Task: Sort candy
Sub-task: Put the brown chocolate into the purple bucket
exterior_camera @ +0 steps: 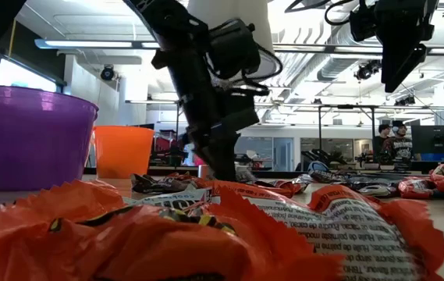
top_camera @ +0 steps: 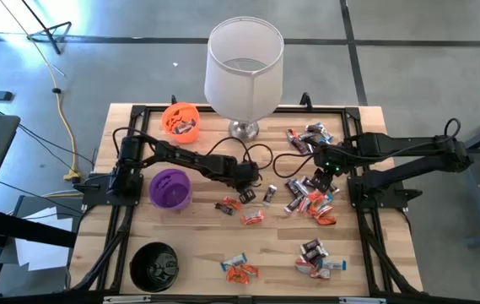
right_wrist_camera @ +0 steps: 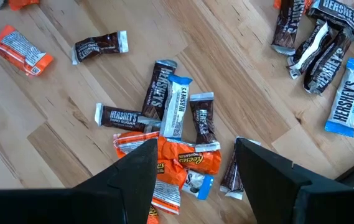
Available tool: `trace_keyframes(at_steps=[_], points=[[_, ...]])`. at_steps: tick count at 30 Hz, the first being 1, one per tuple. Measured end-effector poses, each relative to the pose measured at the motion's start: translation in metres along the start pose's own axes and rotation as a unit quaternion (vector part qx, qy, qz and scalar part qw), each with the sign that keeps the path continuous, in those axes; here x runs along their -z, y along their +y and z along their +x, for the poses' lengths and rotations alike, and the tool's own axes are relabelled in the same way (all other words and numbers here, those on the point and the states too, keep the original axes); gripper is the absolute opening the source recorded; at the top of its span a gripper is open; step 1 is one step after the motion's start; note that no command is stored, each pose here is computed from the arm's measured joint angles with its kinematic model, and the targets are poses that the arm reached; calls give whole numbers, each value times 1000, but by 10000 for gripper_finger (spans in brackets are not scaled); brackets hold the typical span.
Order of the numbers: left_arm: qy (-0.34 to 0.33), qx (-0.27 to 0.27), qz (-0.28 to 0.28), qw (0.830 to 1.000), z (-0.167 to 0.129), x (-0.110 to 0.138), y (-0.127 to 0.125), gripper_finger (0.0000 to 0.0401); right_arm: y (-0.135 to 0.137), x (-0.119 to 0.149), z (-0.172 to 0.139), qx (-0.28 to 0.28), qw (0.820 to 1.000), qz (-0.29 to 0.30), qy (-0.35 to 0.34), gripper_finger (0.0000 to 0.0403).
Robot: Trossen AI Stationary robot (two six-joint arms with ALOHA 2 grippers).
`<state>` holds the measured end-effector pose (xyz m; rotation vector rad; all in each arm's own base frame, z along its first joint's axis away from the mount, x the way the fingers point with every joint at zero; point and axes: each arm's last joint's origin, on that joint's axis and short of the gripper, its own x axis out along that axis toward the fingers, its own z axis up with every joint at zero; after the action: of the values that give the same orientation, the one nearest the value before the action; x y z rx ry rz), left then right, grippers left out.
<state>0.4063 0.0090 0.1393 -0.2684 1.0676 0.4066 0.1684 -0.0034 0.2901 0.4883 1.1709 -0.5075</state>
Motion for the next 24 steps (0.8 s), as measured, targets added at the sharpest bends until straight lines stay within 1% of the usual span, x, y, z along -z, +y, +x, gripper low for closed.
trace_keyframes(at_steps=[4, 7, 9, 12, 17, 21, 22, 24], points=[[-32, -43, 16, 998, -39, -9, -9, 7, 0, -1, 0, -2, 1000, 0, -2, 211], [-22, -92, 17, 995, -68, -2, -13, 7, 1, -1, 0, -3, 1000, 0, -4, 211], [-36, -113, 2, 993, -93, 3, -16, 8, 1, -1, 0, -3, 1000, 1, -4, 211], [-46, -158, -38, 986, -135, 20, -17, 12, 1, -1, 0, -3, 1000, 1, -4, 211], [-16, -216, -123, 968, -179, 61, -17, 13, 1, -1, 0, -4, 1000, 1, -5, 211], [36, -277, -157, 947, -197, 88, -17, 13, 1, -1, 0, -4, 1000, 1, -6, 211], [42, -284, -166, 943, -200, 92, -17, 14, 1, -1, 0, -4, 1000, 1, -5, 211], [48, -278, -177, 943, -200, 97, -18, 17, 1, -1, 0, -4, 1000, 1, -6, 211]])
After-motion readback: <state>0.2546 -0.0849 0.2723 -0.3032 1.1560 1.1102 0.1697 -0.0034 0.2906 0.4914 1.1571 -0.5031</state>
